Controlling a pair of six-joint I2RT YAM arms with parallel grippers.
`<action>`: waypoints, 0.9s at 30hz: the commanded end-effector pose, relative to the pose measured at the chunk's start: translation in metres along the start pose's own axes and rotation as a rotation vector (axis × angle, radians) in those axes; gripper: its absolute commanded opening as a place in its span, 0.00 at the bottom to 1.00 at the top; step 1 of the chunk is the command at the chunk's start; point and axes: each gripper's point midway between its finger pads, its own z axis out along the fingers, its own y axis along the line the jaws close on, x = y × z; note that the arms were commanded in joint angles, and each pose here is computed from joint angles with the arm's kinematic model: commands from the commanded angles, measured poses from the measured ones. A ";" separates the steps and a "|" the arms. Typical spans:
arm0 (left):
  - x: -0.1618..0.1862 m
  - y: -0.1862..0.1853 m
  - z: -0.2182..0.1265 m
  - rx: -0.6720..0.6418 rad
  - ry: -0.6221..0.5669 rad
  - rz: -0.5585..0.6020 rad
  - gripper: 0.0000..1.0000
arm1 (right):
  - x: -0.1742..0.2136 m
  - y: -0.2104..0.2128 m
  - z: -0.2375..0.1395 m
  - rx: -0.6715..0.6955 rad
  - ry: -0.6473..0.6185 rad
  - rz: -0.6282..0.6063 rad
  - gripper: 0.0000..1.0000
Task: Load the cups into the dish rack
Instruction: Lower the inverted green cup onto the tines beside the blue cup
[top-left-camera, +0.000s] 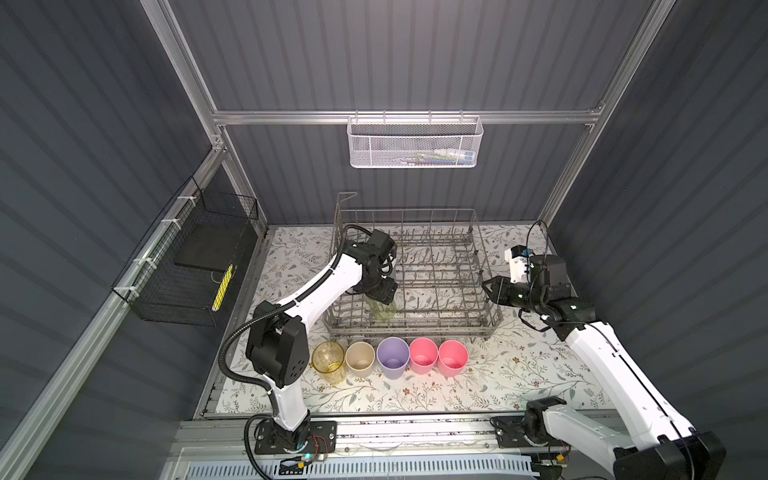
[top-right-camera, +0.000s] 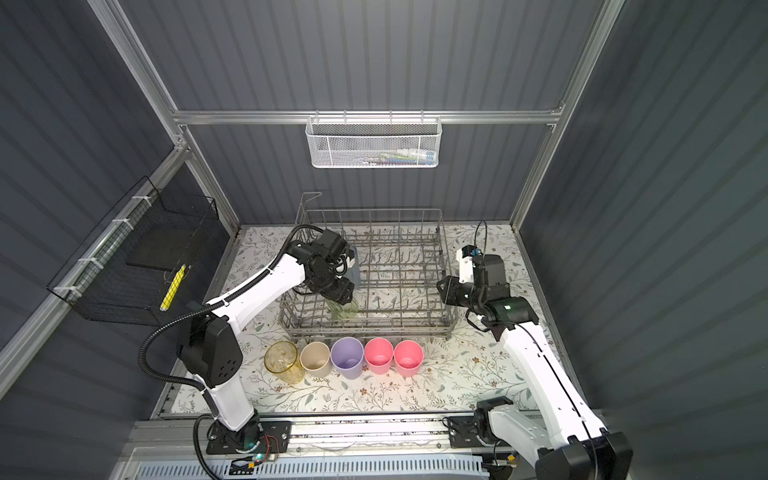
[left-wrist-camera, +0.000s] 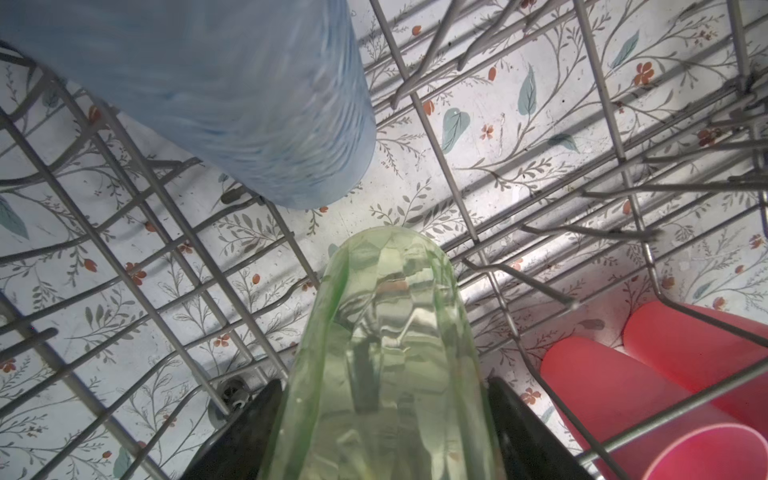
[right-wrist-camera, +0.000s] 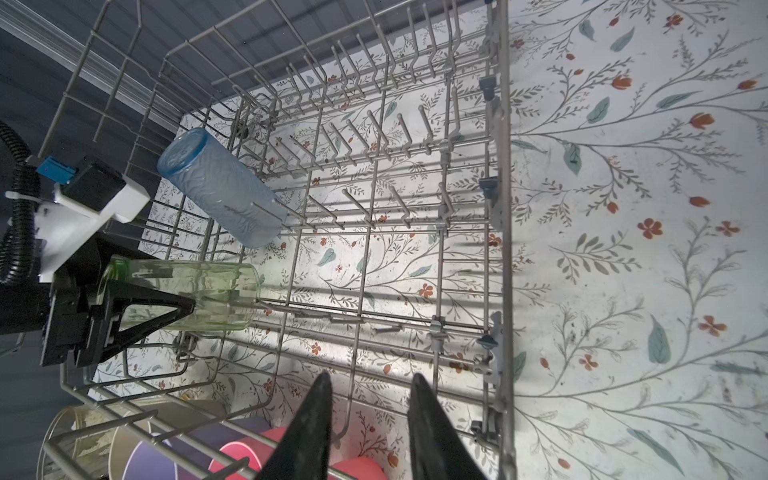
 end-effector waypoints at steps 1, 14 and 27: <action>-0.001 0.001 -0.003 -0.022 0.015 -0.001 0.23 | 0.002 -0.003 0.004 0.003 0.009 0.005 0.34; 0.002 -0.002 0.000 -0.023 0.027 -0.003 0.47 | 0.004 -0.005 0.004 0.012 0.013 0.010 0.38; -0.001 -0.008 -0.005 0.000 0.007 -0.008 0.58 | 0.006 -0.005 0.003 0.011 0.017 0.013 0.42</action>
